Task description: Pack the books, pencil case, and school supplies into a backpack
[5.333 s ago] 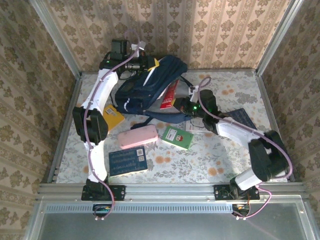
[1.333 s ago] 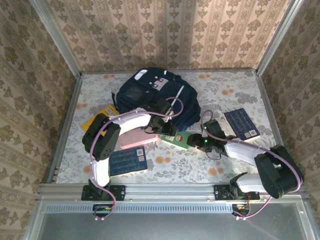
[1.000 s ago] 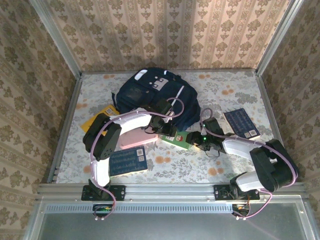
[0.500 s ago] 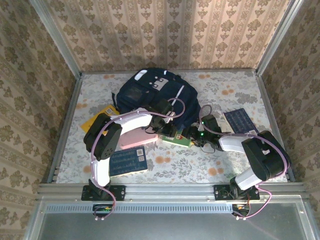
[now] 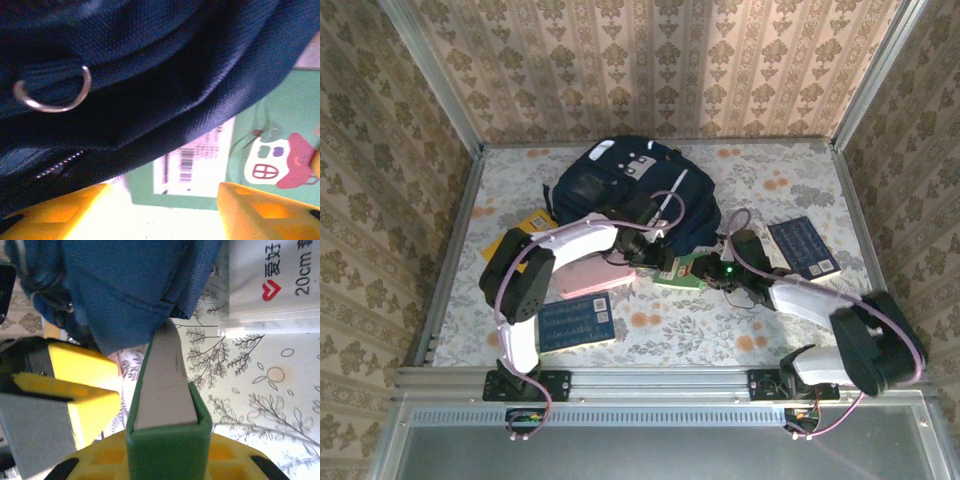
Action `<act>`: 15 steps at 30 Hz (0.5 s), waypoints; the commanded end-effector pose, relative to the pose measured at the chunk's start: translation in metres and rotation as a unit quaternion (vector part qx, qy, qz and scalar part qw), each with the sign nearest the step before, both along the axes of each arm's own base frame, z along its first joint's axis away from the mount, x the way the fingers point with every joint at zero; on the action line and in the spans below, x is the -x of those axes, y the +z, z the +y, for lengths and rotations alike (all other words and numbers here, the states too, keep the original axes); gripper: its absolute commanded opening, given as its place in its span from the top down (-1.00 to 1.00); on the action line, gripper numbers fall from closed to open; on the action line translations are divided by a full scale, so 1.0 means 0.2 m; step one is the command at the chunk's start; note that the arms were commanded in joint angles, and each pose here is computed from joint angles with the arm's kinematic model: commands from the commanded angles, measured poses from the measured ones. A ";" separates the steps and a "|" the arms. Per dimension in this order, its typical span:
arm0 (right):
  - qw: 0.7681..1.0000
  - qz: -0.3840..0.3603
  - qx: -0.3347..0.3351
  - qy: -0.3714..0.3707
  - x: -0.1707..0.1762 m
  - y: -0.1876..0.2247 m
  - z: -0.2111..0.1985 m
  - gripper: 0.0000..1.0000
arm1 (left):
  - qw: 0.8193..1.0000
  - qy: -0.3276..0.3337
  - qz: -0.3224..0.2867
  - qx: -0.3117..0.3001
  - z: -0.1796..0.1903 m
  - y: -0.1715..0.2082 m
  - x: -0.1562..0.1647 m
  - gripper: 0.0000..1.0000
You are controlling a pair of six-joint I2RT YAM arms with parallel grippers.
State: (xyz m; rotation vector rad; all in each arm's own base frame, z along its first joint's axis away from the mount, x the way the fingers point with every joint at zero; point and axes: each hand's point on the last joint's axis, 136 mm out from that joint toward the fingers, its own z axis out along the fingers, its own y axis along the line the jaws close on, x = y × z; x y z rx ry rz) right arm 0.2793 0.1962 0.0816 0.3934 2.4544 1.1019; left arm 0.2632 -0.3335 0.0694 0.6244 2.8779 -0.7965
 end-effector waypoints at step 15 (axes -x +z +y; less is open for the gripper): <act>0.958 -0.249 -0.114 0.086 0.24 0.92 0.03 1.00 | 0.970 -0.003 0.025 0.243 -0.01 0.66 0.07 -0.78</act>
